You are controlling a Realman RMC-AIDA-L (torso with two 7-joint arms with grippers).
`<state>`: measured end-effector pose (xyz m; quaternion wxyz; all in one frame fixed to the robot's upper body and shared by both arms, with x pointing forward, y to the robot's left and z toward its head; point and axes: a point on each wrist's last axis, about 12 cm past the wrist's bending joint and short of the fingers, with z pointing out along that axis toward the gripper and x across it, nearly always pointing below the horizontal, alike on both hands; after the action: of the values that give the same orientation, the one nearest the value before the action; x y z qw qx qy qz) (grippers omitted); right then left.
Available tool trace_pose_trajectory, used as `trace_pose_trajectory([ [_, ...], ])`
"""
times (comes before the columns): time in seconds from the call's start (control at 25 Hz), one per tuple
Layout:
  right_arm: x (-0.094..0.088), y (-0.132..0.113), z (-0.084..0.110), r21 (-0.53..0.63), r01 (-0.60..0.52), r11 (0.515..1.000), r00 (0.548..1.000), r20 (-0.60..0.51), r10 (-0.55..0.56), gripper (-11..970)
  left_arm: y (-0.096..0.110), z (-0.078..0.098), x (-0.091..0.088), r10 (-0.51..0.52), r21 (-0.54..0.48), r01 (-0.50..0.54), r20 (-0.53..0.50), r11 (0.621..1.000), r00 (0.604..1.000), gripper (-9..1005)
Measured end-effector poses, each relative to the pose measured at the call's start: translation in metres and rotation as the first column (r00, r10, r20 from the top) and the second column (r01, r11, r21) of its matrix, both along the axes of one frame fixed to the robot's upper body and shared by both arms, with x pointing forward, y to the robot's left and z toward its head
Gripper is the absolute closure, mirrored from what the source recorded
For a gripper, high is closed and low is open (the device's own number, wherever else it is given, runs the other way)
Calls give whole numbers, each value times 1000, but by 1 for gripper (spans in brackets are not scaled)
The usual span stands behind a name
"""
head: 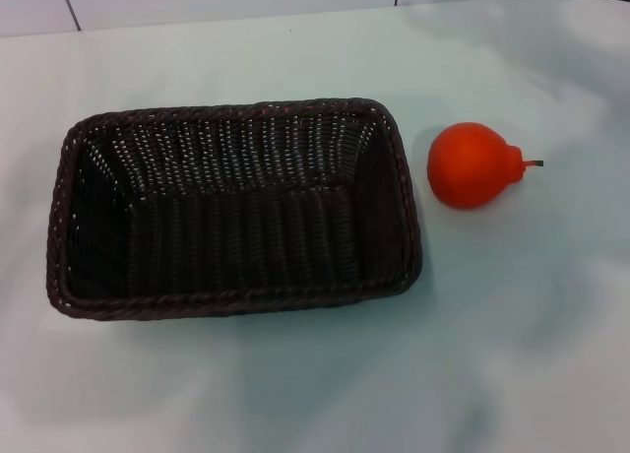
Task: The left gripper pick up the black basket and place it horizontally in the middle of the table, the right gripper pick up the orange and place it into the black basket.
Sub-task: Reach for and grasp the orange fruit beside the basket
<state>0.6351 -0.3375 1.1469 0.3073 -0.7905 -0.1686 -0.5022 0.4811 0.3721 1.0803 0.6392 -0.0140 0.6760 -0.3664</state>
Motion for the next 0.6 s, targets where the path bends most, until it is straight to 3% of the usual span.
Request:
trace_pose_trajectory([
  [0.24,-3,11,38,-191,-204,960,965,-204,164,310,-19,-10,5,75,54,-84,142,995,987,420],
  [0.44,-5,22,45,-313,-298,902,932,-301,203,144,-23,-13,9,99,59,-109,153,992,983,420],
  [0.6,-2,40,35,-383,-357,852,904,-371,212,78,-24,-13,10,99,47,-107,146,993,984,420],
])
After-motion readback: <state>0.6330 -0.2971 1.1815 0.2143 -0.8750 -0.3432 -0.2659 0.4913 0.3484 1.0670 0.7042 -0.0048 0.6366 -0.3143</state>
